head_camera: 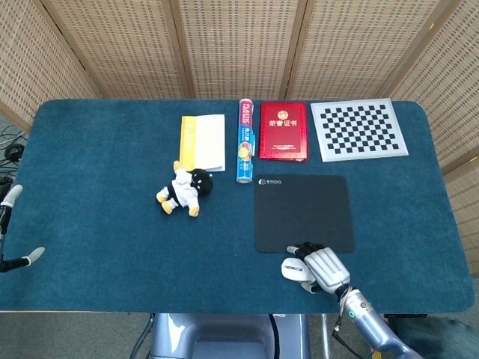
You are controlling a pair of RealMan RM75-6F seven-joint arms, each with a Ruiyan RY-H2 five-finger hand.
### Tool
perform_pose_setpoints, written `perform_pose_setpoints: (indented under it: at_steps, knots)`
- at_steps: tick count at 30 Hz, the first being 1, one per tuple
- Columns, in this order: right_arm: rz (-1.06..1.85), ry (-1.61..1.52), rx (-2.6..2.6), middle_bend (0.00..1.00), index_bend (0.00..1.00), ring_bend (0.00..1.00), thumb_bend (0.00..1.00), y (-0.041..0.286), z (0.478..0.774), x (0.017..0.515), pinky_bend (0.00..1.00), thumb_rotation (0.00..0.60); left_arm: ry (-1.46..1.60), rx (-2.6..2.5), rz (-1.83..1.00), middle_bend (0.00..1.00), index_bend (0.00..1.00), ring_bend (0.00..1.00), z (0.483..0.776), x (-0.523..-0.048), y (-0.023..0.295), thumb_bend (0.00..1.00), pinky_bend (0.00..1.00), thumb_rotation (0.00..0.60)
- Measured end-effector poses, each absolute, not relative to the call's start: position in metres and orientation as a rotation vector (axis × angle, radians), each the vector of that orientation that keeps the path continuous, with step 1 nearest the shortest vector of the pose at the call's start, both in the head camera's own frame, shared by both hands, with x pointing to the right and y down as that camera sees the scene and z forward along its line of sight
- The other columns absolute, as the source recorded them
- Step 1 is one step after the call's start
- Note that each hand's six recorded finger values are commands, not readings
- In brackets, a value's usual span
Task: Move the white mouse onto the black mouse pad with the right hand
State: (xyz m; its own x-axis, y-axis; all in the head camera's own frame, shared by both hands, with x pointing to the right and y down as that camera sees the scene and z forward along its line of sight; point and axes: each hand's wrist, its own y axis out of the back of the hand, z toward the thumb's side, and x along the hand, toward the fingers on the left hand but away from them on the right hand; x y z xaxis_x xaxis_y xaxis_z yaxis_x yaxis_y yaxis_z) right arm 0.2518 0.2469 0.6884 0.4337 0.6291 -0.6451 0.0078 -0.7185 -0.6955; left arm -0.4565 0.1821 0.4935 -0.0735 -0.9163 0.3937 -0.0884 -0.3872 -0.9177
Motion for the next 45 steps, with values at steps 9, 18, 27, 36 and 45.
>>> perform_pose_setpoints:
  at_steps: [9, 18, 27, 36, 45]
  knots:
    - [1.313, -0.499, -2.079, 0.63, 0.45, 0.62, 0.72, 0.247, 0.695, 0.250, 0.60, 0.600, 1.120, -1.506, -1.548, 0.00, 0.00, 0.00, 0.493, -0.458, 0.183, 0.00, 0.00, 0.600]
    - [1.212, -0.608, -2.117, 0.64, 0.46, 0.63, 0.75, 0.235, 0.674, 0.239, 0.61, 0.600, 1.140, -1.488, -1.574, 0.00, 0.00, 0.00, 0.493, -0.466, 0.187, 0.00, 0.00, 0.600]
    - [1.208, -0.791, -2.035, 0.64, 0.46, 0.63, 0.75, 0.178, 0.657, 0.238, 0.61, 0.600, 1.132, -1.503, -1.579, 0.00, 0.00, 0.00, 0.497, -0.466, 0.183, 0.00, 0.00, 0.600]
    - [1.442, -0.995, -1.884, 0.64, 0.46, 0.63, 0.75, 0.119, 0.665, 0.251, 0.61, 0.600, 1.120, -1.547, -1.582, 0.00, 0.00, 0.00, 0.502, -0.462, 0.177, 0.00, 0.00, 0.600]
    - [1.820, -1.187, -1.571, 0.64, 0.46, 0.64, 0.78, 0.093, 0.677, 0.243, 0.64, 0.600, 1.142, -1.598, -1.570, 0.00, 0.00, 0.00, 0.502, -0.466, 0.173, 0.00, 0.00, 0.600]
